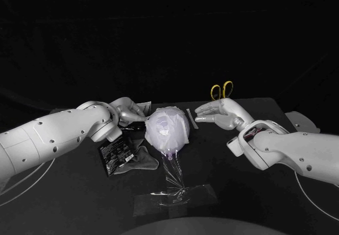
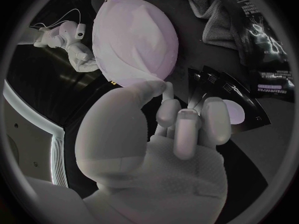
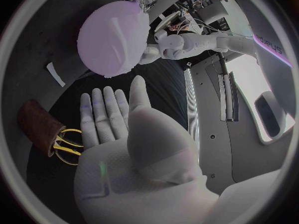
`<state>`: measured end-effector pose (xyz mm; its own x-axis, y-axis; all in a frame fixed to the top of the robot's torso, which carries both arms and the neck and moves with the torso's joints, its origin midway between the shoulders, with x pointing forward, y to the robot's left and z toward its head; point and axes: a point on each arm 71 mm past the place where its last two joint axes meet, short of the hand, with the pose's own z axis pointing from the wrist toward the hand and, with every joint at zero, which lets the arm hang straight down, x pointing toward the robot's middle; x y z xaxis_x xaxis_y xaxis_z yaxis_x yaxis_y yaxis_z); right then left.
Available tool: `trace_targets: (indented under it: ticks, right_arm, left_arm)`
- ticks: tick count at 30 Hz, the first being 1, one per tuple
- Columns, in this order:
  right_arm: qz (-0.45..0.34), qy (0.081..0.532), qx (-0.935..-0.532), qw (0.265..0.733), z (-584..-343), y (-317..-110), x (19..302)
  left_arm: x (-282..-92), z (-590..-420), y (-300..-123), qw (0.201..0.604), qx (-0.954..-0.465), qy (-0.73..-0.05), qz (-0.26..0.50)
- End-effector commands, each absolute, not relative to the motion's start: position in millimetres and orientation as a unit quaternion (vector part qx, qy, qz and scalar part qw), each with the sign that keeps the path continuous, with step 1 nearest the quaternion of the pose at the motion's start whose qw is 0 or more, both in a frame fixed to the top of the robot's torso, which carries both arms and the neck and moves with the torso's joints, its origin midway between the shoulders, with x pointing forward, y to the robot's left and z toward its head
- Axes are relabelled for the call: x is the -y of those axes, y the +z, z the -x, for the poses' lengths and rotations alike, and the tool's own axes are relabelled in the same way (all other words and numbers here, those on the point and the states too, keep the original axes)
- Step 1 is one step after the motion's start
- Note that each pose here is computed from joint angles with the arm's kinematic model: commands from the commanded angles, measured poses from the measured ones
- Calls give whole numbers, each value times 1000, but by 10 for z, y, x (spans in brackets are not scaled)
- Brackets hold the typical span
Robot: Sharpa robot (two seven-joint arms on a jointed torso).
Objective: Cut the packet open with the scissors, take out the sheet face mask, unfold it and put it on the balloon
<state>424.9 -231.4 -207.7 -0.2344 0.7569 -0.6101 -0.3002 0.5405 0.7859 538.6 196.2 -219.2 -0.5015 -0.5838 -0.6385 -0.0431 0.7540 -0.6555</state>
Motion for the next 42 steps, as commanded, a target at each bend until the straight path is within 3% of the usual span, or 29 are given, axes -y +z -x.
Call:
trace_targets:
  ticks: [1, 25, 35, 42]
  right_arm:
    - [-173, 444, -651, 591, -4246, -2084, 2310]
    - [-176, 431, -662, 588, -4239, -2116, 2334]
    - [-177, 430, -661, 589, -4232, -2122, 2342]
    - [-178, 430, -662, 587, -4221, -2148, 2340]
  left_arm:
    - [-1961, -5380, -2198, 455, -821, -288, 191]
    - [-2075, -5313, -2222, 416, -819, -312, 244]
    - [-2185, -5118, -2196, 377, -795, -370, 299]
    - [-2218, -4915, -2294, 346, -801, -374, 313]
